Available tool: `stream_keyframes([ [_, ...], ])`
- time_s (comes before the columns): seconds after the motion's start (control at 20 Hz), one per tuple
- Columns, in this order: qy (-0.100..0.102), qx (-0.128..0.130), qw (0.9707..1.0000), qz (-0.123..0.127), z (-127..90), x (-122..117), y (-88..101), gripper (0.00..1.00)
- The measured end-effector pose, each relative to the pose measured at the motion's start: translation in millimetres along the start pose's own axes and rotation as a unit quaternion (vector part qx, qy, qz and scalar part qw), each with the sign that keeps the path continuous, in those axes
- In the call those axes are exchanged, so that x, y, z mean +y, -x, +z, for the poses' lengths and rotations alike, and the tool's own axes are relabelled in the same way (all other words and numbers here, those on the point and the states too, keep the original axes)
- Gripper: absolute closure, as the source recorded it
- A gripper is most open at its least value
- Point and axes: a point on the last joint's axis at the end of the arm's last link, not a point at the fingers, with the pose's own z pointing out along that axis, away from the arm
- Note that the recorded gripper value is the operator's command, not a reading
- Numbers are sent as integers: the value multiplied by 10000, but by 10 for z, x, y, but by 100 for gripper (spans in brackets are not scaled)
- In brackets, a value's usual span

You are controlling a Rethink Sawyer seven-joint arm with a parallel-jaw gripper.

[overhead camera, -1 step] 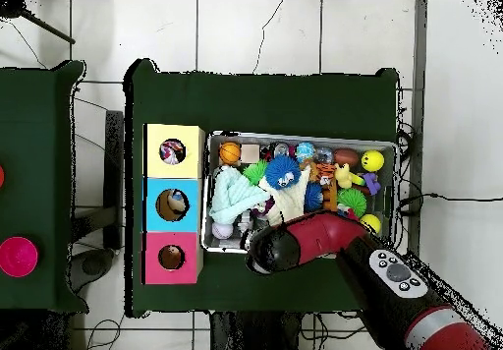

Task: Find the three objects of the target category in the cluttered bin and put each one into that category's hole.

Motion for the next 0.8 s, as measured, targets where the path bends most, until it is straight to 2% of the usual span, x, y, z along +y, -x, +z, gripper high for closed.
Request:
stream_keyframes([
  [0.25, -7, 4, 10000, 36, -16, -30, 45, 0],
  [0.8, -57, -89, 9998, 151, -81, -75, 320, 0],
])
